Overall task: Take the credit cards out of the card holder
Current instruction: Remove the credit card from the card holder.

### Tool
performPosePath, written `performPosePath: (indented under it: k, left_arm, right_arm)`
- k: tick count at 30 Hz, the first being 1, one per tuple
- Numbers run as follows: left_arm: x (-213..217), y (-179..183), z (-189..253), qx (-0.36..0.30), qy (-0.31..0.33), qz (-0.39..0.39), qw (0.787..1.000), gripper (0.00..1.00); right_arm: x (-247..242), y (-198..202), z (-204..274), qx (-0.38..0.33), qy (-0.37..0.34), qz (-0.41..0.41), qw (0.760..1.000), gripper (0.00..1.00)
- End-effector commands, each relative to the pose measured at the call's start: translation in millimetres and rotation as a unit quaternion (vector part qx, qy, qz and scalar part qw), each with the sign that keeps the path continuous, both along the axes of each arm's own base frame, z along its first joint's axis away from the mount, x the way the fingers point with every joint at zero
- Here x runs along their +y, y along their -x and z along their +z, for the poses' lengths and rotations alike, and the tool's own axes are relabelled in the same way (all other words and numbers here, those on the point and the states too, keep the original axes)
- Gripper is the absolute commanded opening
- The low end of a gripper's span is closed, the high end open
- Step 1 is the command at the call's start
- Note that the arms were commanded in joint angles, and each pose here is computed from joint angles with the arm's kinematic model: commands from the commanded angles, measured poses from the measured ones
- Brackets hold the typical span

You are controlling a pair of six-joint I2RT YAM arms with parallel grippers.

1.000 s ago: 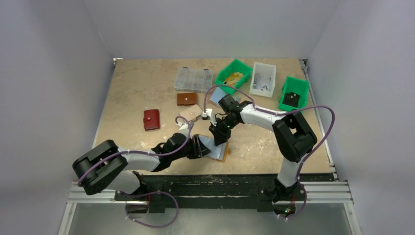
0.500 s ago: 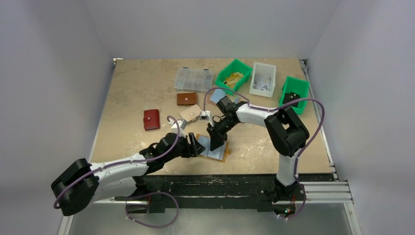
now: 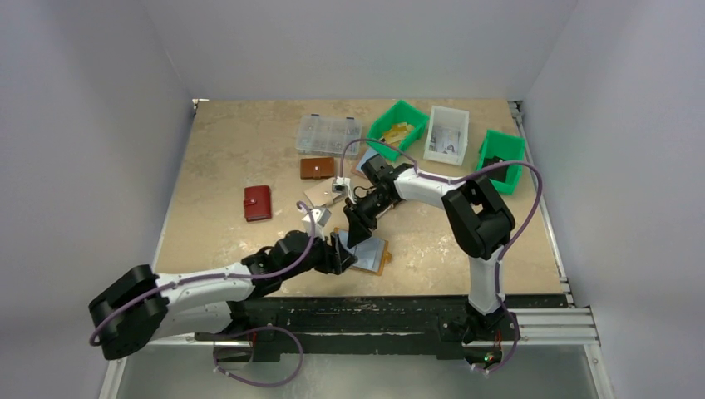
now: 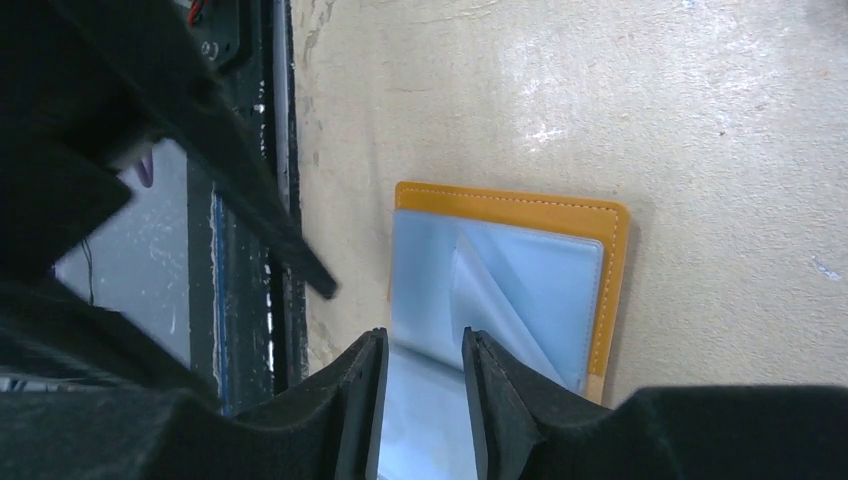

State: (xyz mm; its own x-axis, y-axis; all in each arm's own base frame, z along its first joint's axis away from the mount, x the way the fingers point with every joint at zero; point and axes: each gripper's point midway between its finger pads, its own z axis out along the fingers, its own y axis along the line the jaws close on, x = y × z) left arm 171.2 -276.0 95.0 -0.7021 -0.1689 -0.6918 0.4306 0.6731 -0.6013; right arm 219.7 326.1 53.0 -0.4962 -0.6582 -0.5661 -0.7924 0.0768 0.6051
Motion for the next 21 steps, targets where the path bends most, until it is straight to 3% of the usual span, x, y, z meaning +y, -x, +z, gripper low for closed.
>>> performPosePath:
  k: [1,9,21]
  left_arm:
    - [-23,-3,-4,-0.013,0.006,-0.021,1.000,0.57]
    - [-37,-23,-20,-0.016,-0.078,0.017,0.997,0.59]
    - [-49,-24,-32,-0.014,-0.103,0.016,0.994,0.59]
  right_arm:
    - [7,0,29,-0.007,-0.037,0.010,0.999,0.44]
    - [-5,-8,39,-0.018,-0.049,0.006,0.999,0.54]
    - [-13,-13,48,-0.012,-0.069,0.000,0.998,0.65]
